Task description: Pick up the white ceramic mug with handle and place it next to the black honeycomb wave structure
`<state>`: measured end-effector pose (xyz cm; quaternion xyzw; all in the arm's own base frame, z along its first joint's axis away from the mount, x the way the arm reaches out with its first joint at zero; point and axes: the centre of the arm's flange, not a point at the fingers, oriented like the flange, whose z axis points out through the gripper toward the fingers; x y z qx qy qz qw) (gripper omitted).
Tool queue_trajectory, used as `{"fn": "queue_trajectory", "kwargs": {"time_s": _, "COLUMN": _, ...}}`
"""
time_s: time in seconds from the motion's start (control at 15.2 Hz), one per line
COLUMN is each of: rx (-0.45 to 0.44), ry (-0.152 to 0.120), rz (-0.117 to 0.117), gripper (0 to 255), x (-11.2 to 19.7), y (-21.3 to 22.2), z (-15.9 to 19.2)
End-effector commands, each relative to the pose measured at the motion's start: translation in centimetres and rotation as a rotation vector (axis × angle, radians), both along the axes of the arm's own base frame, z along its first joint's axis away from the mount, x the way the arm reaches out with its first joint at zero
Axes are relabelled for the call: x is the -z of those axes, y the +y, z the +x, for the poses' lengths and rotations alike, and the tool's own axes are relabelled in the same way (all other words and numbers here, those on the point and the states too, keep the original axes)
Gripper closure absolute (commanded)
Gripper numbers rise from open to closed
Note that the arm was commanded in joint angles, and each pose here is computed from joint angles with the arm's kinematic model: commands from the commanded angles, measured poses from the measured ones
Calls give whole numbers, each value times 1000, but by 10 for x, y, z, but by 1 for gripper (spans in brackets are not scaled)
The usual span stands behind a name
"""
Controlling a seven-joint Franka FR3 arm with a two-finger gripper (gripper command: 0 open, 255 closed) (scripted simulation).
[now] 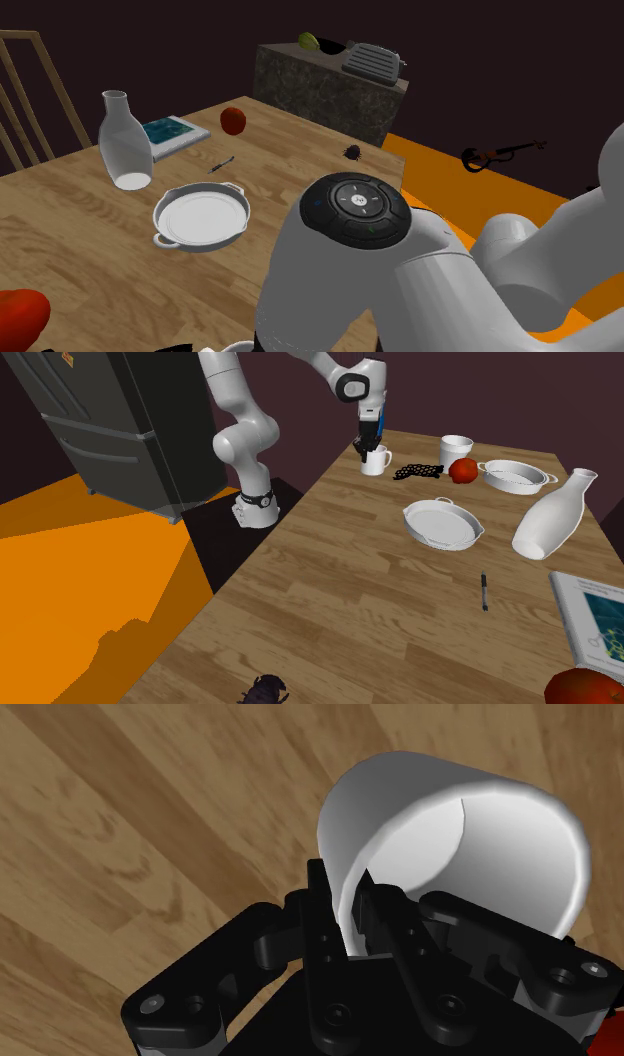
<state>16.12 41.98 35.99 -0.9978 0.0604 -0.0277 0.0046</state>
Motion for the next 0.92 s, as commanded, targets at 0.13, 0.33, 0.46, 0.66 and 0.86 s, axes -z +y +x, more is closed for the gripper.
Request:
{"fn": "queue_trajectory", "kwargs": {"time_s": 0.13, "rx": 0, "ry": 0, "rz": 1, "gripper": 255, "x": 1, "y": 0, "z": 0}}
{"fn": "queue_trajectory", "kwargs": {"time_s": 0.33, "rx": 0, "ry": 0, "rz": 1, "gripper": 0, "x": 1, "y": 0, "z": 0}}
{"fn": "queue_trajectory", "kwargs": {"time_s": 0.46, "rx": 0, "ry": 0, "rz": 1, "gripper": 0, "x": 1, "y": 0, "z": 0}}
{"fn": "queue_trajectory", "kwargs": {"time_s": 0.66, "rx": 0, "ry": 0, "rz": 1, "gripper": 0, "x": -13, "y": 0, "z": 0}}
{"fn": "queue_trajectory", "kwargs": {"time_s": 0.86, "rx": 0, "ry": 0, "rz": 1, "gripper": 0, "x": -49, "y": 0, "z": -3}}
